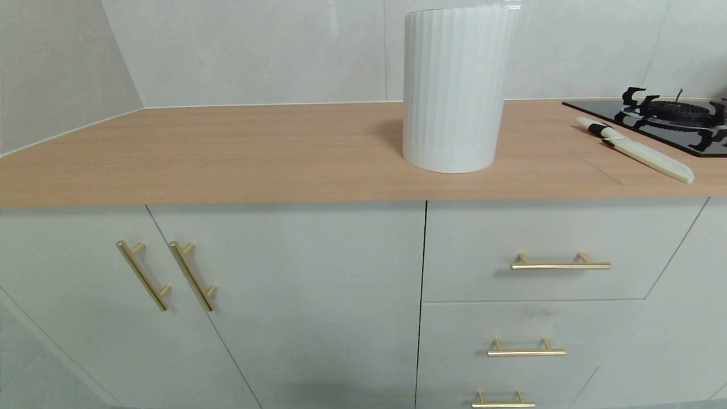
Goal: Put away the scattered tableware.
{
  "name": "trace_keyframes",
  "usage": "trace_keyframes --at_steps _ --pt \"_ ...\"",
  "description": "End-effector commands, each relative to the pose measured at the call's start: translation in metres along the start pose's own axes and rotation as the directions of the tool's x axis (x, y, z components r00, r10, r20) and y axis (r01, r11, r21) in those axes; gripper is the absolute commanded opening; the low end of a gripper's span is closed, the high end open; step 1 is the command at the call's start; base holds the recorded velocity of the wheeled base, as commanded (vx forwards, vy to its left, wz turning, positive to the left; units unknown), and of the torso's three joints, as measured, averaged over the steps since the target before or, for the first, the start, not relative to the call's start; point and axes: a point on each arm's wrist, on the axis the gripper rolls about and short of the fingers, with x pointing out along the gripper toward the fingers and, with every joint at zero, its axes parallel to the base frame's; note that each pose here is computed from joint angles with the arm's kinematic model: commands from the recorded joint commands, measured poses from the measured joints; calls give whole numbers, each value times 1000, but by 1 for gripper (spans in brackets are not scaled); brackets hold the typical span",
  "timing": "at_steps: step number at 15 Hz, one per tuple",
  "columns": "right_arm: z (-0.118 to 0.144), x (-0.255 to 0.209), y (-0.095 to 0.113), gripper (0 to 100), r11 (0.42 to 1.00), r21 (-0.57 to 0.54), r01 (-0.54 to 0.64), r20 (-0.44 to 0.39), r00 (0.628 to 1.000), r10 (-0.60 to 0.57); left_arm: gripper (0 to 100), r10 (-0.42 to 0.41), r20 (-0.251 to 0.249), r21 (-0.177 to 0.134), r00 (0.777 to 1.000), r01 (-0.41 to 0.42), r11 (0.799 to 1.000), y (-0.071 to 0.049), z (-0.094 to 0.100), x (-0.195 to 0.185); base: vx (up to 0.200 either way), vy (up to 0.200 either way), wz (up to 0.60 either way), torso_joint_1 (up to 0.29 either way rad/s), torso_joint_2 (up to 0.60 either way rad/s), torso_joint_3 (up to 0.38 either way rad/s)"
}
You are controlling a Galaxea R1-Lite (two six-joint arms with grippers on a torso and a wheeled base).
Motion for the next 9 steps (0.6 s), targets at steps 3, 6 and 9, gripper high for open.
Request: trace_keyframes --at_steps 3,6,9 --pt "0 0 0 100 1000 -1 -1 -1 1000 1 100 0 0 -1 1000 0 1000 0 0 0 67 0 0 4 -1 2" --pt "0 0 0 100 1000 -1 -1 -1 1000 1 100 2 0 -2 1000 -2 1000 0 0 0 0 0 0 0 0 0" --pt "0 0 0 100 1000 -1 -1 -1 1000 1 100 2 0 -2 1000 -2 1000 0 0 0 0 0 0 0 0 0"
